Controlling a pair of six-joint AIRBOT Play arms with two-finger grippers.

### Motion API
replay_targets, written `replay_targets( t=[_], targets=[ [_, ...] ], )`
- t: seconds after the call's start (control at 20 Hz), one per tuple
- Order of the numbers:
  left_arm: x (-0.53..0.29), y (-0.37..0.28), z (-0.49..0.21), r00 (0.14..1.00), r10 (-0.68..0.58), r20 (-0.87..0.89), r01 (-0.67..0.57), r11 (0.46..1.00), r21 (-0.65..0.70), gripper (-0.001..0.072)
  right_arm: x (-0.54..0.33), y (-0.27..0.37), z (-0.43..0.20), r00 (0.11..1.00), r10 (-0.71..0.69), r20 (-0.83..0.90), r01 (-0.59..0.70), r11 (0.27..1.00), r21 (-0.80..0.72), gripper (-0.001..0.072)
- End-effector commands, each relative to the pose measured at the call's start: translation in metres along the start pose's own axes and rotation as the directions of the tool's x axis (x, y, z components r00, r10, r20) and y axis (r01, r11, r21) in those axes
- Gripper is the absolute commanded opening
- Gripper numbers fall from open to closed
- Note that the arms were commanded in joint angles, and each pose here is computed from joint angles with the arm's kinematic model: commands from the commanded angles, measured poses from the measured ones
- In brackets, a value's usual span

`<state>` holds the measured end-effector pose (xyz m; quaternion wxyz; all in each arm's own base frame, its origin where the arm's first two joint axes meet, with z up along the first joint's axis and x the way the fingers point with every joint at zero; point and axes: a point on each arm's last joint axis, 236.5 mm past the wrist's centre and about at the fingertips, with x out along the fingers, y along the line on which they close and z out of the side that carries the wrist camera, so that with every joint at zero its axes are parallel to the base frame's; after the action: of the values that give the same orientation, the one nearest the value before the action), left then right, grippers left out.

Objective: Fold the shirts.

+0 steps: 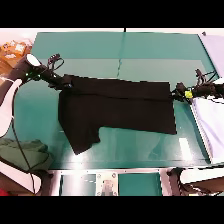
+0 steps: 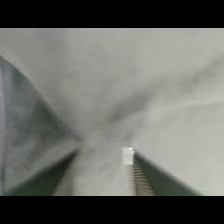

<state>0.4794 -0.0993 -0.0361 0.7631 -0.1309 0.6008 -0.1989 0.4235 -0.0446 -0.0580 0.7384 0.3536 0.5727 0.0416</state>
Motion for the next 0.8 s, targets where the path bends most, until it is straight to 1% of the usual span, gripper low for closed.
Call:
replay_targets(
  t=[0.0,0.1,0.15,0.2,0.35,0.5,0.6,0.75],
  targets=[
    [-0.018,-0.015,-0.011,0.996,-0.029,-0.08,0.03,1.0,0.008,0.0425,-0.011,0.0,-0.039,0.985,0.044,-0.168,-0.039,0.999,0.032,0.0015],
    [-0.031,-0.021,-0.012,0.994,-0.029,-0.103,0.029,1.0,-0.002,0.042,-0.017,0.002,-0.056,0.971,0.063,-0.229,-0.054,0.998,0.044,0.0016],
    [-0.035,-0.024,-0.017,0.991,-0.036,-0.129,0.037,0.999,0.003,0.0171,-0.02,0.003,-0.06,0.971,0.064,-0.229,-0.055,0.997,0.047,0.0017],
    [-0.038,-0.026,-0.023,0.986,-0.041,-0.16,0.043,0.999,0.009,0.0029,-0.023,0.004,-0.065,0.973,0.063,-0.221,-0.054,0.997,0.046,0.0016],
    [-0.046,-0.03,-0.042,0.973,-0.039,-0.229,0.042,0.999,0.01,0.002,-0.035,0.011,-0.089,0.981,0.052,-0.187,-0.044,0.998,0.049,0.0016],
    [-0.06,-0.039,-0.066,0.97,-0.042,-0.239,0.04,0.999,-0.014,0.0019,-0.044,0.014,-0.129,0.988,0.042,-0.148,-0.034,0.998,0.059,0.0015],
    [-0.069,-0.042,-0.097,0.977,-0.024,-0.213,0.023,1.0,-0.01,0.002,-0.045,0.014,-0.162,0.989,0.041,-0.145,-0.032,0.998,0.062,0.0015],
    [-0.077,-0.034,-0.166,0.978,0.047,-0.203,-0.053,0.998,-0.022,0.002,-0.043,0.013,-0.205,0.989,0.051,-0.14,-0.039,0.996,0.084,0.0016]
  ],
)
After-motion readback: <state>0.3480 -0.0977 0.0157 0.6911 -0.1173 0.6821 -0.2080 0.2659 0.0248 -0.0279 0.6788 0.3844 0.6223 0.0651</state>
